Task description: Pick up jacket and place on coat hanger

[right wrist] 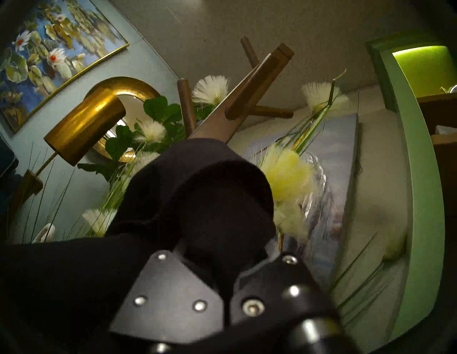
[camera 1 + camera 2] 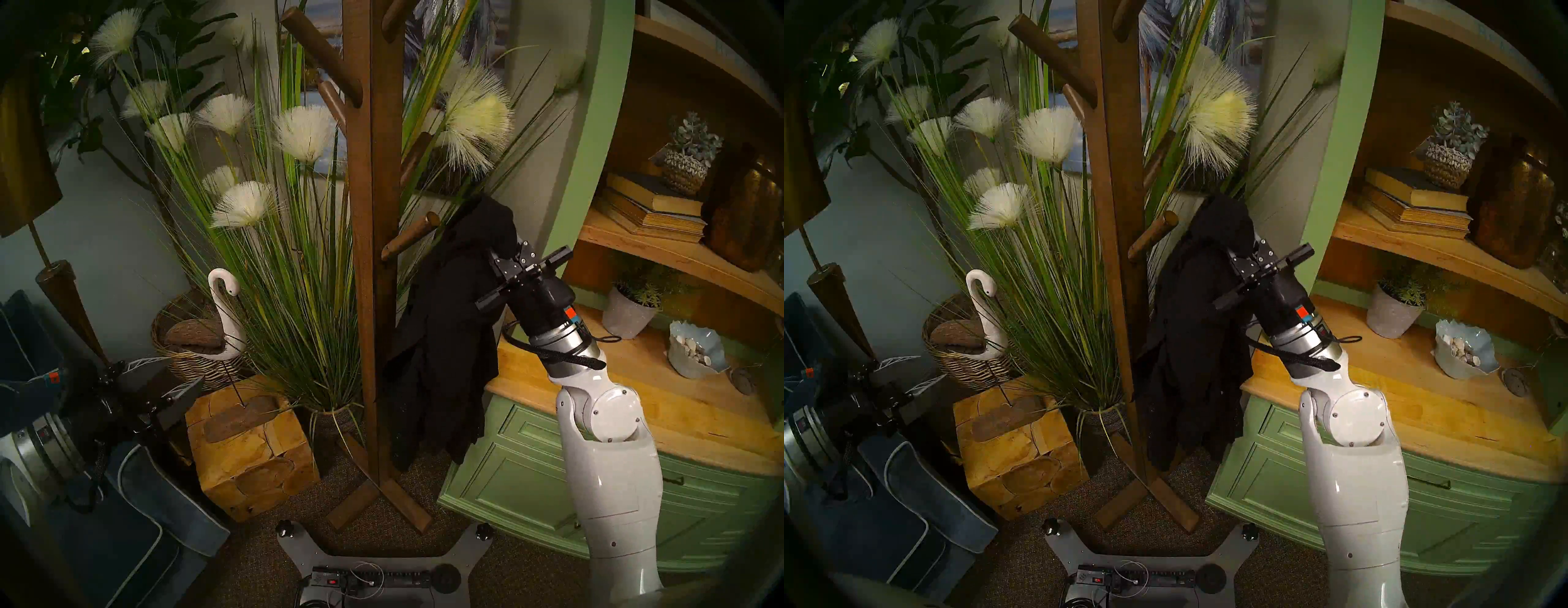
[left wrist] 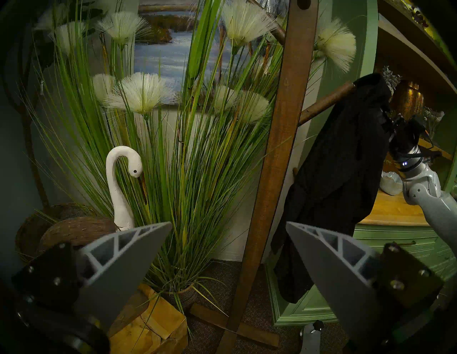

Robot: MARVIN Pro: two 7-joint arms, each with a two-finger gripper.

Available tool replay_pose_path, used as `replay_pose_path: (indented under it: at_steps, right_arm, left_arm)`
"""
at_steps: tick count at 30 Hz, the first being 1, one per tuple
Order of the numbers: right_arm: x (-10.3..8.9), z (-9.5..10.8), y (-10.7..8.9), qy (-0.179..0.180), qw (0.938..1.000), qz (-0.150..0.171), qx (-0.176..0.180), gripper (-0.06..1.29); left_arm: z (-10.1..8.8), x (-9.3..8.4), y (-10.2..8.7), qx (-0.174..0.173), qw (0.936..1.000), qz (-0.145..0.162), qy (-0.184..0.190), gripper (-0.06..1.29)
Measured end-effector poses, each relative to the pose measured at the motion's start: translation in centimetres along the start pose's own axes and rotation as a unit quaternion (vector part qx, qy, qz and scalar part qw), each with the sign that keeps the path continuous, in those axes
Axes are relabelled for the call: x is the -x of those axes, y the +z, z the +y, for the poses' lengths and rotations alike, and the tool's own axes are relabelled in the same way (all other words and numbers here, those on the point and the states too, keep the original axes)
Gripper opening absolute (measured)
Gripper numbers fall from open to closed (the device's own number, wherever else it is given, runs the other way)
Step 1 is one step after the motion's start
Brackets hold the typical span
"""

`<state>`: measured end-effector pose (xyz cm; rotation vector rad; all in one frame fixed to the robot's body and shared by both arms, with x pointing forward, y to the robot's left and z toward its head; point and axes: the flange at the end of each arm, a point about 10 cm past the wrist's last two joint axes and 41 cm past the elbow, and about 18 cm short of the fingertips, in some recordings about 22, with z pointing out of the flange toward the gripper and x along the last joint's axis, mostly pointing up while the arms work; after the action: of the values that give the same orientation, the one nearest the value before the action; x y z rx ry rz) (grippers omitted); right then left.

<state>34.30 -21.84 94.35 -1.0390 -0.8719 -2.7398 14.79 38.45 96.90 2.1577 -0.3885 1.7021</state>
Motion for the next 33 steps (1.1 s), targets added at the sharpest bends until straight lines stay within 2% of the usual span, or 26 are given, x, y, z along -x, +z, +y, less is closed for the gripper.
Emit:
replay_pose_path:
  at_steps: [4, 10, 18, 25, 33]
  right_arm:
    - [-0.1, -0.4, -0.5, 0.006, 1.0, -0.002, -0.001, -0.01]
    - [-1.1, -1.0, 0.4, 0.011, 0.9998, 0.017, -0.005, -0.01]
    - [-1.8, -1.6, 2.6, 0.014, 0.999, 0.04, -0.012, -0.01]
    - [-1.5, -2.9, 4.9, 0.009, 0.9993, 0.025, -0.027, -0.01]
    - [-1.6, -3.9, 7.3, 0.004, 0.9991, 0.023, -0.034, -0.01]
  left_arm:
    - [0.0, 0.0, 0.0, 0.0, 1.0, 0.0, 0.0, 1.26]
    - [0.0, 0.0, 0.0, 0.0, 1.0, 0.0, 0.0, 1.26]
    - [0.0, 0.0, 0.0, 0.0, 1.0, 0.0, 0.0, 1.26]
    - [0.0, 0.0, 0.0, 0.0, 1.0, 0.0, 0.0, 1.26]
    - [0.0, 0.0, 0.0, 0.0, 1.0, 0.0, 0.0, 1.26]
